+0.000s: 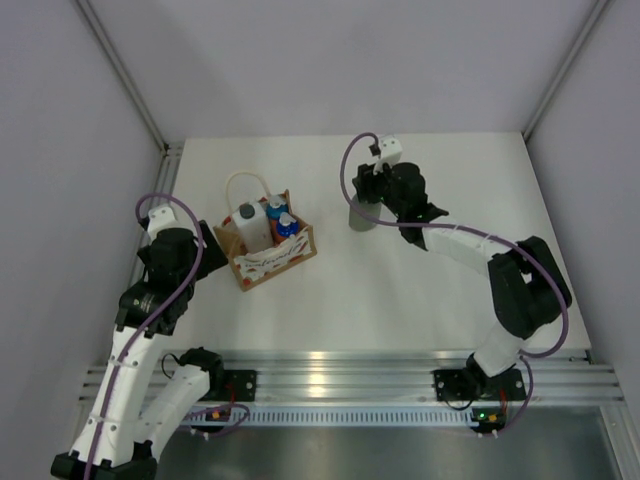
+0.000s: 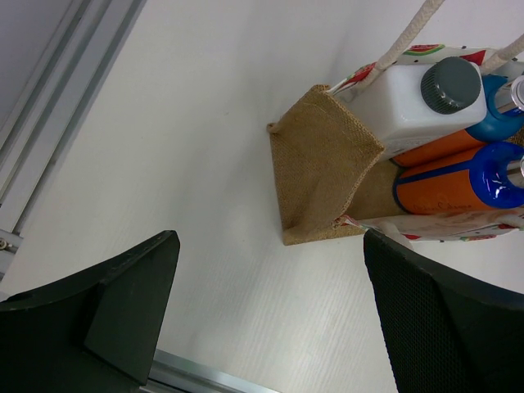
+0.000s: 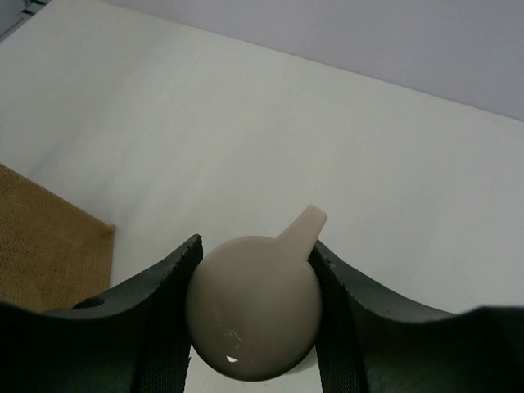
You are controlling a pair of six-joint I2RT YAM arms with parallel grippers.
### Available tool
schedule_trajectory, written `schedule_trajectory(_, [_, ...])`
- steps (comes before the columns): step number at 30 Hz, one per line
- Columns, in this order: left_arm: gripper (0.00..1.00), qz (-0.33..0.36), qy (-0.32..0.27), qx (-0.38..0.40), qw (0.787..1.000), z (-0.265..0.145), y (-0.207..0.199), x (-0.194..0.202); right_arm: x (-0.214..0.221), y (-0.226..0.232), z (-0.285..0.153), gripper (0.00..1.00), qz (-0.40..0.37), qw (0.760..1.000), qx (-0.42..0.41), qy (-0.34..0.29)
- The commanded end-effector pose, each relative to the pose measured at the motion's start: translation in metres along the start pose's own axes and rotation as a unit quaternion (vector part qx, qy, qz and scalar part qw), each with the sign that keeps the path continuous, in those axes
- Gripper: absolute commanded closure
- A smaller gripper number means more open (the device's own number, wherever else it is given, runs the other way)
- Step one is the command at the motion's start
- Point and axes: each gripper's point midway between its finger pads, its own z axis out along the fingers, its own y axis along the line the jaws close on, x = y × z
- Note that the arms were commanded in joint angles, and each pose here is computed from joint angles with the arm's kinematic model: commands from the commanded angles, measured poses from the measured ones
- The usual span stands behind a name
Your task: Take the personal care products out of the canvas bag
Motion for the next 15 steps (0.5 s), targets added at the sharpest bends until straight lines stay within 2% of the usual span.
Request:
schedule_trajectory(1, [0.02, -0.008, -0.014, 0.004, 1.000, -0.001, -0.002, -0.006, -0.087, -0.005, -0.007, 0.69, 0.017, 0.989, 0.004, -0.149])
schedule_trajectory(2, [0.02, -0.009, -0.014, 0.004, 1.000, -0.001, -0.002, -0.007, -0.088, -0.005, -0.010, 0.61, 0.020, 0.988, 0.005, -0.151])
schedule_trajectory(3, [0.02, -0.009, -0.014, 0.004, 1.000, -0.001, -0.002, -0.007, -0.083, -0.005, -0.011, 0.44, 0.021, 0.989, 0.004, -0.148])
schedule_trajectory(5, [0.02, -0.009, -0.014, 0.004, 1.000, -0.001, -0.002, -0.006, -0.088, -0.004, -0.016, 0.31, 0.022, 0.988, 0.003, -0.154])
schedule_trajectory(6, [0.02, -0.008, -0.014, 0.004, 1.000, -0.001, -0.002, -0.006, -0.089, -0.004, -0.017, 0.19, 0.022, 0.988, 0.004, -0.152])
schedule_trajectory(8, [0.02, -0.008, -0.013, 0.004, 1.000, -0.001, -0.002, -0.007, -0.093, -0.004, -0.018, 0.02, 0.021, 0.989, 0.004, -0.149])
schedule_trajectory(15, [0.02, -0.012, -0.011, 0.007, 1.000, -0.001, -0.007, -0.012, -0.136, 0.016, -0.040, 0.01, 0.035, 0.988, -0.029, -0.147])
